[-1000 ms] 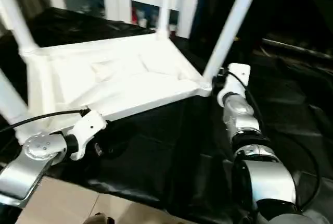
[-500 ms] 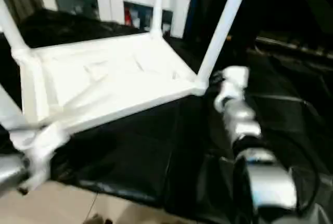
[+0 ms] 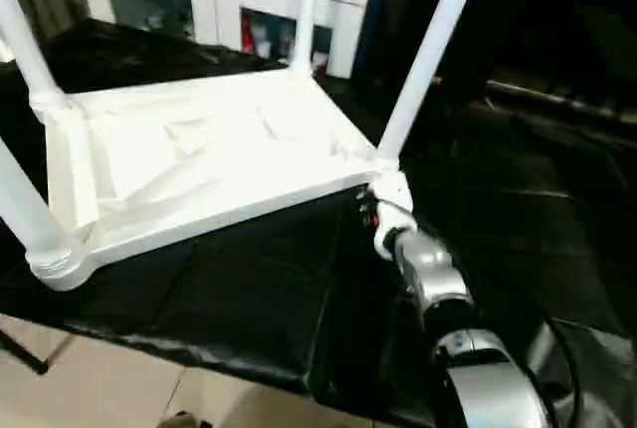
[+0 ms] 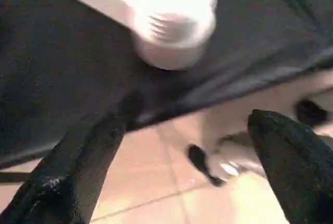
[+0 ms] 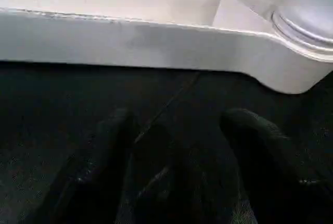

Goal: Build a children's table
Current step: Rotate table base

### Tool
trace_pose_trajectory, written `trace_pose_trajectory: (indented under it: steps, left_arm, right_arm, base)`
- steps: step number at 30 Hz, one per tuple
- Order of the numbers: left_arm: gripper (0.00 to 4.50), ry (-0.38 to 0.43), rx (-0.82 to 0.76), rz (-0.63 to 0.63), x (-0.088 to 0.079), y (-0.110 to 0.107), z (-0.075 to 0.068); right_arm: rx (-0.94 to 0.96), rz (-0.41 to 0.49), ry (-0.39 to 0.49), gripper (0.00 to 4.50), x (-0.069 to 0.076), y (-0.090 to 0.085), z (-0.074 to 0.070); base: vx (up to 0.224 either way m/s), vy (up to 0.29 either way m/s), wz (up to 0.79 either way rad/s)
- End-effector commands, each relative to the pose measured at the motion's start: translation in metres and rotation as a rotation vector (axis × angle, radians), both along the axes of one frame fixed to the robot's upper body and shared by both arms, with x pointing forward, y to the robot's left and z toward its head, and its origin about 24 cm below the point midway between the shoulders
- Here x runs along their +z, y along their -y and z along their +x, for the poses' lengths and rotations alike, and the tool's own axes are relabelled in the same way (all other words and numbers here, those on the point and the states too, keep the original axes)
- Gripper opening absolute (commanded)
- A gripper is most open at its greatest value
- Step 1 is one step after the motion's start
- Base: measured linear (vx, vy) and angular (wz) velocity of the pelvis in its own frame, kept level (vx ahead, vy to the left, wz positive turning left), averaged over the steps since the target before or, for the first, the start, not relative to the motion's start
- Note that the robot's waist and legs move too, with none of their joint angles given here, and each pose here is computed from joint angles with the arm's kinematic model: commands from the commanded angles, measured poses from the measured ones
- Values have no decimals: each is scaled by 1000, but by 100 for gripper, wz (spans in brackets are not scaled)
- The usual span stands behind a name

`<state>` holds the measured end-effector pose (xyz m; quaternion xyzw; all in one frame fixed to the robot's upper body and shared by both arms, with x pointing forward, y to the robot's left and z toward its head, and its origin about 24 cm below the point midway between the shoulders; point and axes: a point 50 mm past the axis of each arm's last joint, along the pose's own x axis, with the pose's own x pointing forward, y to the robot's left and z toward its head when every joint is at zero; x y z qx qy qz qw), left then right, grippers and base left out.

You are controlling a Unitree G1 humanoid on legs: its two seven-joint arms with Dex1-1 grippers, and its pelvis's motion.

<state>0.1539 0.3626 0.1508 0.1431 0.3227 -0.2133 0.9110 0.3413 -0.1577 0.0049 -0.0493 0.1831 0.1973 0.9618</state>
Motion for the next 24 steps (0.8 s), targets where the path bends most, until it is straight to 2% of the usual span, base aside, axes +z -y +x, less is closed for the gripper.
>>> trace_pose_trajectory:
  steps: [1,2,4,8,10,13,17,22,24]
  left_arm:
    - [444,62,9,5,14,-5,3]
    - [444,130,20,-30,29,-12,7]
    - [444,139,16,-33,31,-13,7]
    - [444,209,-11,-74,34,-10,18]
    - [444,243,-43,-136,32,-1,27]
    - [444,252,-105,-198,24,13,40]
    - [444,272,-142,-217,10,27,62]
    - [444,325,-154,-232,6,39,80]
    - [444,348,-199,-295,3,57,90]
  right_arm:
    - [-5,-11,-1,306,2,4,0]
    - [-5,-18,-5,306,1,4,-1]
    - [-4,-21,-6,306,1,4,-1]
    - [-2,-29,-8,306,0,3,-1]
    - [1,-31,-9,306,0,2,-1]
    - [9,-37,-8,306,0,-1,-1]
    - [22,-41,-2,306,1,-5,0]
    - [28,-38,4,306,2,-7,0]
    - [40,-38,5,306,1,-10,-1]
  base:
    - [0,0,0]
    - [0,0,0]
    - [0,0,0]
    - [0,0,0]
    - [0,0,0]
    - [0,0,0]
    - [0,0,0]
    - [0,0,0]
    - [0,0,0]
